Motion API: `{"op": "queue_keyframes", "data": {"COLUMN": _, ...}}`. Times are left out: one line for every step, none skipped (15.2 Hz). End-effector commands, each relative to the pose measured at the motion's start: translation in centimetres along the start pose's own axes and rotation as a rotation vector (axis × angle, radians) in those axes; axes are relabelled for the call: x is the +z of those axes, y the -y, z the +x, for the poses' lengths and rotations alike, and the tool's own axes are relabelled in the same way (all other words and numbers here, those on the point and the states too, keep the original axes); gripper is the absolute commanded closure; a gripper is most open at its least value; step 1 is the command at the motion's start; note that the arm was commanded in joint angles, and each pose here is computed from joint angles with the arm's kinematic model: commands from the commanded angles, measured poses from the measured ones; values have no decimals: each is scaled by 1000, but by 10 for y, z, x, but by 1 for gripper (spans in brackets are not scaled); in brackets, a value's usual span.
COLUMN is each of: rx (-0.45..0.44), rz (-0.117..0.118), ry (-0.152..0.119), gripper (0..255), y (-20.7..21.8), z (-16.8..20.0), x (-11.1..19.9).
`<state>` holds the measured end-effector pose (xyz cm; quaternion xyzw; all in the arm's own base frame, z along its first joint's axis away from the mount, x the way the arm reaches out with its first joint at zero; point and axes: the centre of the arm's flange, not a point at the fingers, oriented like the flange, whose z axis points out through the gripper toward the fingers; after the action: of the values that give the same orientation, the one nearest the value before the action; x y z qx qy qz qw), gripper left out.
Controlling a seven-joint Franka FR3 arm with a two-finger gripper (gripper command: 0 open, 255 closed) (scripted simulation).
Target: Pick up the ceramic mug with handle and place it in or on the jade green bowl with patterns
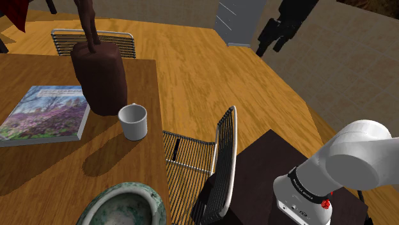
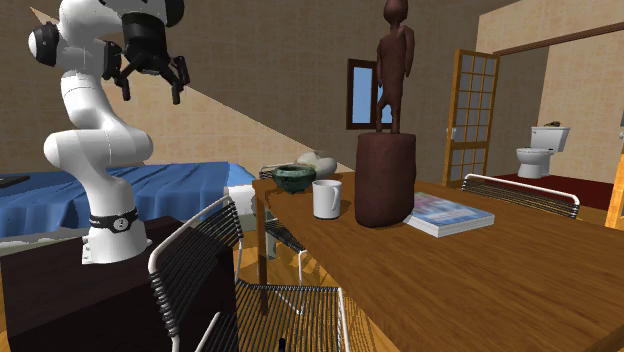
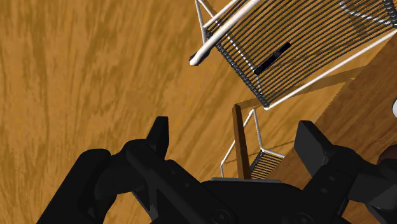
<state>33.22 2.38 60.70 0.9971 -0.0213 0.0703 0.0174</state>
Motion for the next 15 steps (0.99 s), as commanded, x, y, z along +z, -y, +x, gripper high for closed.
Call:
{"op": "queue_keyframes", "data": {"rx": 0, "rz": 0, "ry": 0, "gripper": 0, "y": 0, "z": 0, "x": 0}}
{"op": "queue_keyframes", "data": {"rx": 1, "rz": 3, "ry": 2, "gripper": 0, "y": 10, "z": 4, "x": 7}}
{"op": "queue_keyframes", "data": {"rx": 2, "rz": 6, "ry": 5, "gripper": 0, "y": 21, "z": 7, "x": 14}}
{"op": "queue_keyframes", "data": {"rx": 3, "rz": 9, "ry": 7, "gripper": 0, "y": 31, "z": 11, "x": 20}}
{"op": "queue_keyframes", "data": {"rx": 4, "rz": 12, "ry": 10, "gripper": 0, "y": 41, "z": 15, "x": 27}}
{"op": "queue_keyframes", "data": {"rx": 4, "rz": 15, "ry": 12, "gripper": 0, "y": 52, "z": 19, "x": 34}}
{"op": "queue_keyframes", "data": {"rx": 5, "rz": 18, "ry": 15, "gripper": 0, "y": 62, "z": 22, "x": 41}}
{"op": "queue_keyframes", "data": {"rx": 6, "rz": 22, "ry": 17, "gripper": 0, "y": 73, "z": 26, "x": 47}}
{"op": "queue_keyframes", "data": {"rx": 7, "rz": 25, "ry": 20, "gripper": 0, "y": 83, "z": 30, "x": 54}}
{"op": "queue_keyframes", "data": {"rx": 8, "rz": 28, "ry": 22, "gripper": 0, "y": 94, "z": 33, "x": 60}}
{"op": "queue_keyframes", "data": {"rx": 9, "rz": 31, "ry": 25, "gripper": 0, "y": 104, "z": 37, "x": 67}}
{"op": "queue_keyframes", "data": {"rx": 10, "rz": 34, "ry": 27, "gripper": 0, "y": 114, "z": 41, "x": 74}}
{"op": "queue_keyframes", "data": {"rx": 11, "rz": 37, "ry": 30, "gripper": 0, "y": 125, "z": 45, "x": 80}}
{"op": "queue_keyframes", "data": {"rx": 11, "rz": 40, "ry": 32, "gripper": 0, "y": 136, "z": 48, "x": 87}}
{"op": "queue_keyframes", "data": {"rx": 12, "rz": 43, "ry": 35, "gripper": 0, "y": 146, "z": 52, "x": 93}}
